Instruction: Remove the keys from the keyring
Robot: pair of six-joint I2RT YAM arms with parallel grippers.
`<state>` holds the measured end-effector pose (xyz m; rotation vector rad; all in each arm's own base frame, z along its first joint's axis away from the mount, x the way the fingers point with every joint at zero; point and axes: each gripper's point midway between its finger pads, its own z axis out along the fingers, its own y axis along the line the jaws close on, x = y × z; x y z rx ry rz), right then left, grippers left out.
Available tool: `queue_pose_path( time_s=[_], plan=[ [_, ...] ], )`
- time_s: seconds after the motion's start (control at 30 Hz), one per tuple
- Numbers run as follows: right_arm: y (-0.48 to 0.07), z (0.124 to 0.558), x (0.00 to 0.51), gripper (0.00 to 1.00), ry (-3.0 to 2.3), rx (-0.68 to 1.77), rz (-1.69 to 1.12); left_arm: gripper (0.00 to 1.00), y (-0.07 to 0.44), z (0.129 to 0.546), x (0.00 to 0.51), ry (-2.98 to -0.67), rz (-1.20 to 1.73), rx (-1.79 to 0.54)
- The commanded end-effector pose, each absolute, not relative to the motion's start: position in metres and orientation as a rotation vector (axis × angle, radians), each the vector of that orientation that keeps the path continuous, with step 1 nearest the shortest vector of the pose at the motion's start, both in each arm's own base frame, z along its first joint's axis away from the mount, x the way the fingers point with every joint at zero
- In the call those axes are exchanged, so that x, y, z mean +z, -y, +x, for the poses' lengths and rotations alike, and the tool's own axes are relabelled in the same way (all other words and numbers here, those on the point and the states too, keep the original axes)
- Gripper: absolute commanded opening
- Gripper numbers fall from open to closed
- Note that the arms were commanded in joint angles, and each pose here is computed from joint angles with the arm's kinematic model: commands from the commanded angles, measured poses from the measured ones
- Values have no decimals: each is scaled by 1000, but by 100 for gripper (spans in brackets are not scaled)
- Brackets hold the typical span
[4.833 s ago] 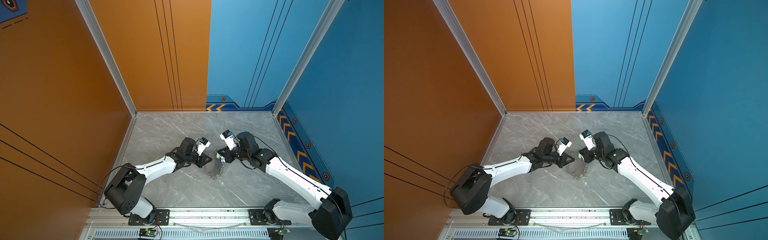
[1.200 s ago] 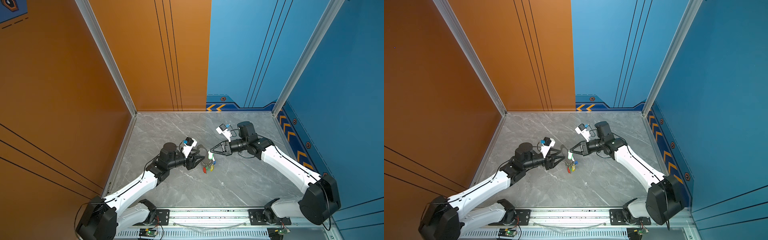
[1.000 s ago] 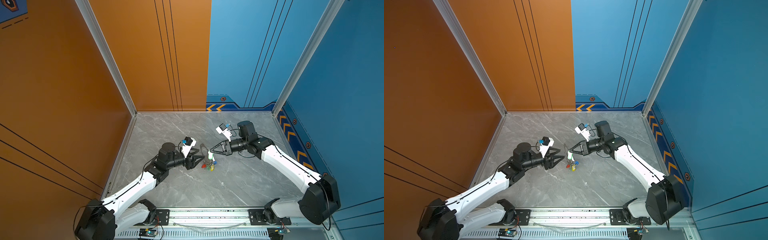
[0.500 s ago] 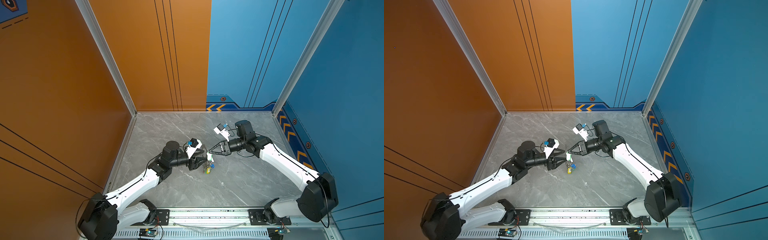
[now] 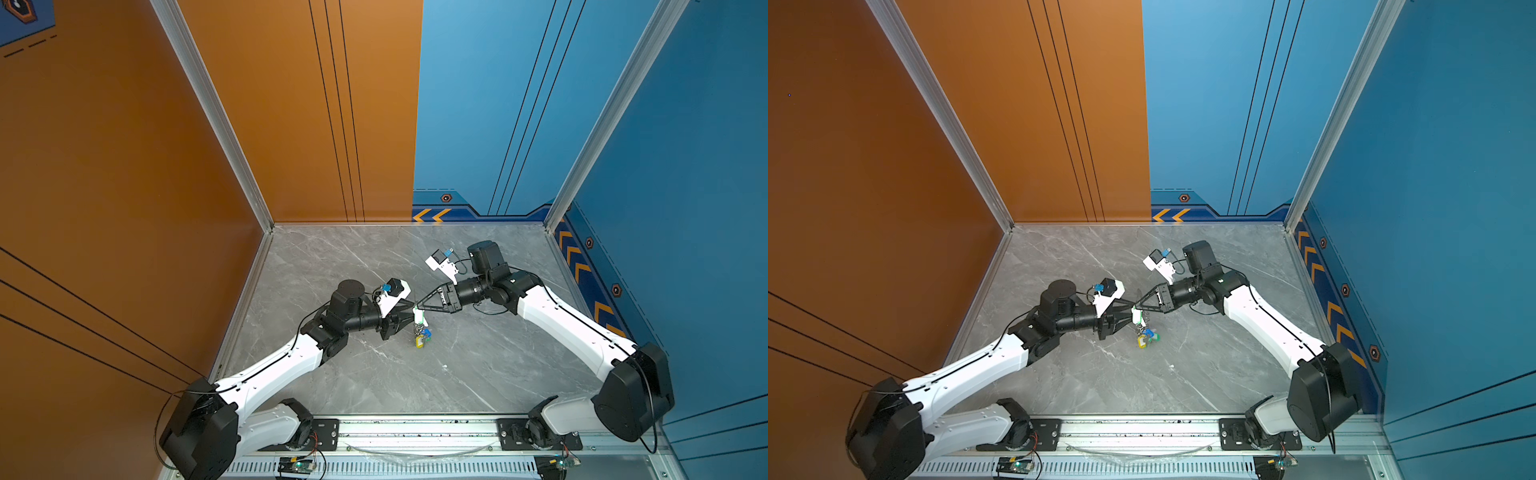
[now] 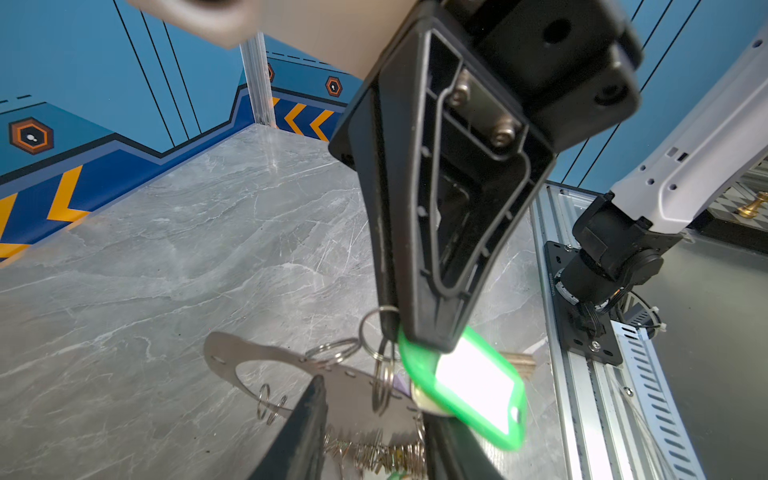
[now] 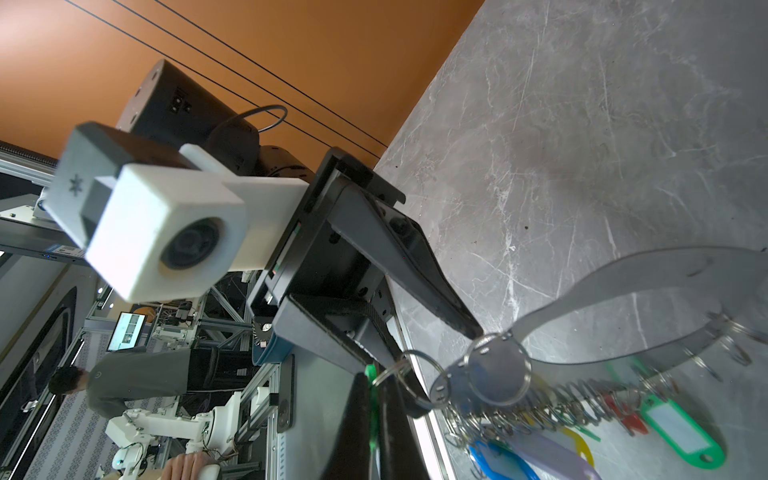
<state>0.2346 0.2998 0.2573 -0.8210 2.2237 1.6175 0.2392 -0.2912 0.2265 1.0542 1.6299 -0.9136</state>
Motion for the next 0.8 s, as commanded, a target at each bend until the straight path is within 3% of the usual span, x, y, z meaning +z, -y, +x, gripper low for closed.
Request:
queue_pose_path(
  time_s=[0.0, 0.2, 0.3, 0.77],
  plan=[
    [-306, 233, 264, 0, -2190, 1627, -875, 33, 292, 236, 249, -1546, 1058, -885],
    [-305, 233, 259, 0, -2209, 1621, -874, 27, 288, 233, 255, -1519, 1052, -862],
    [-305, 232, 258, 0, -2213, 1616, -876, 44, 285, 232, 255, -1518, 1044, -851],
    [-310, 228, 257, 0, -2223, 1626, -917, 46, 282, 226, 249, -1516, 1085, -943]
  ],
)
